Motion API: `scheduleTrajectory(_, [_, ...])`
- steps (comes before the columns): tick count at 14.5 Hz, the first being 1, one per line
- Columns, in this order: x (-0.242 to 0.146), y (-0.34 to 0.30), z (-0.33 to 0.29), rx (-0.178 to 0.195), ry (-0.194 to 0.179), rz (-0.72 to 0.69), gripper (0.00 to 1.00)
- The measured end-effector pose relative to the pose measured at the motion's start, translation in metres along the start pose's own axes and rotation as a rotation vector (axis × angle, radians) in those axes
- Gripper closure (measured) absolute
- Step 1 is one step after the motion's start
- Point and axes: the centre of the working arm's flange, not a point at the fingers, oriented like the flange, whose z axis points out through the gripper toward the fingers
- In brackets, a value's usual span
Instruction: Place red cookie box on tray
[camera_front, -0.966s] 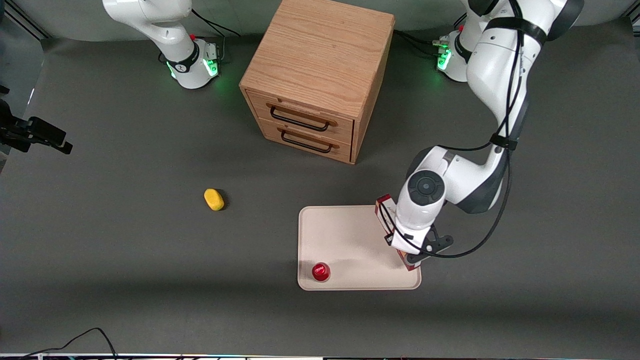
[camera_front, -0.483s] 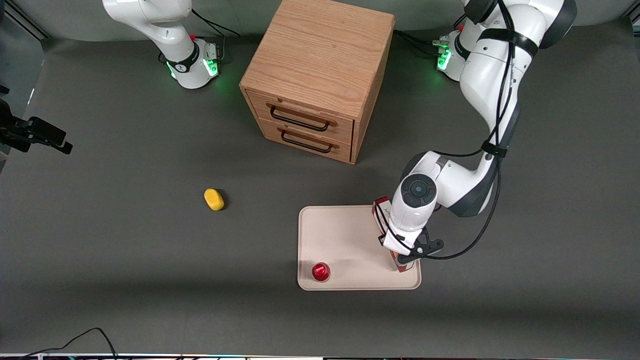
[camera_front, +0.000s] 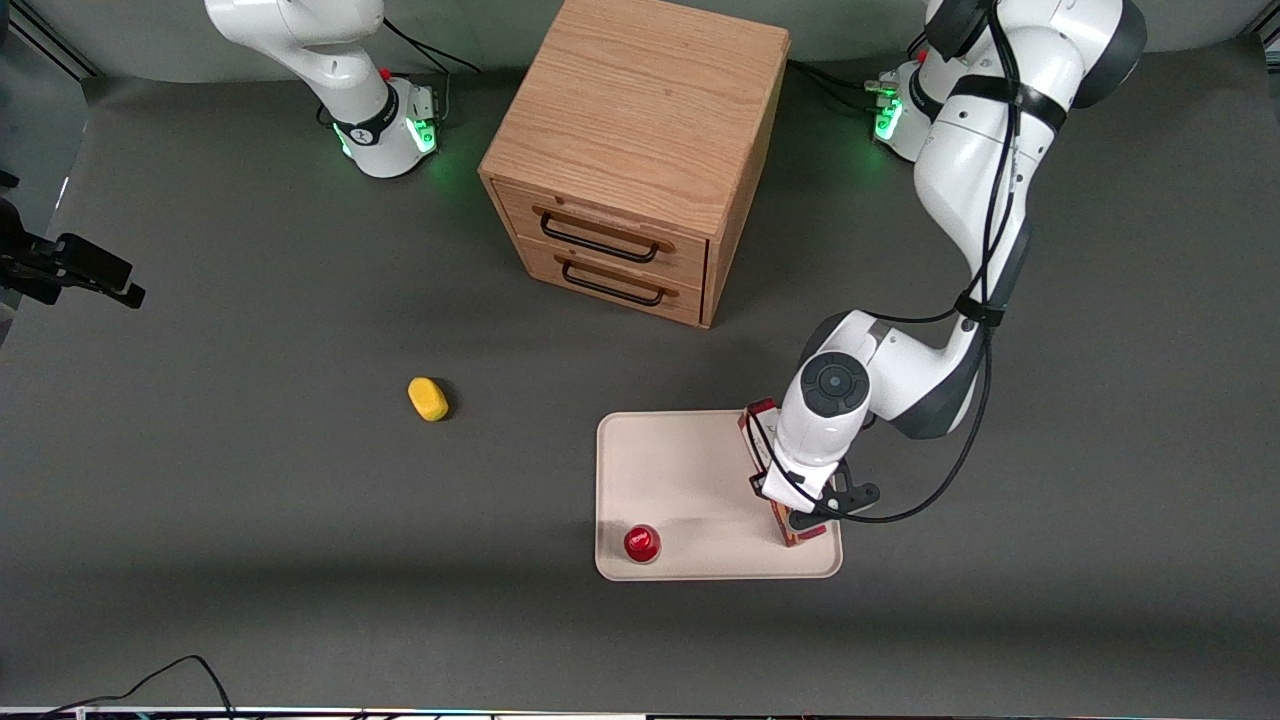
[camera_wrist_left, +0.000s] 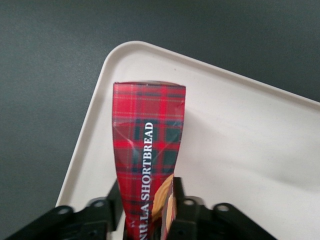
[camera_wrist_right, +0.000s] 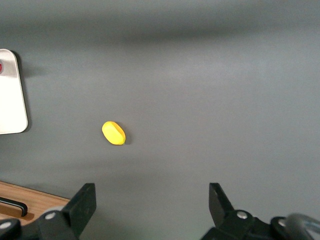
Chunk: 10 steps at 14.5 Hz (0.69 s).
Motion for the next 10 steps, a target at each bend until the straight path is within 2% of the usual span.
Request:
scheduleTrajectory(2, [0.002,-0.002,0.0,0.006,-0.003,-0.002,0.29])
scheduleTrajectory(3, [0.004,-0.006,-0.002,0.027,-0.014,-0.003,0.17])
scheduleTrajectory(5, [0.01,-0.015,-0.018,0.09,-0.052,0.007,0.0])
scheduleTrajectory(7, [0.018,-0.019,-0.059,0.115,-0.122,0.025,0.0])
scheduleTrajectory(9, [0.028,-0.031,-0.118,0.111,-0.204,0.056,0.0])
scheduleTrajectory(10, [0.032,-0.041,-0.148,0.116,-0.234,0.073,0.0])
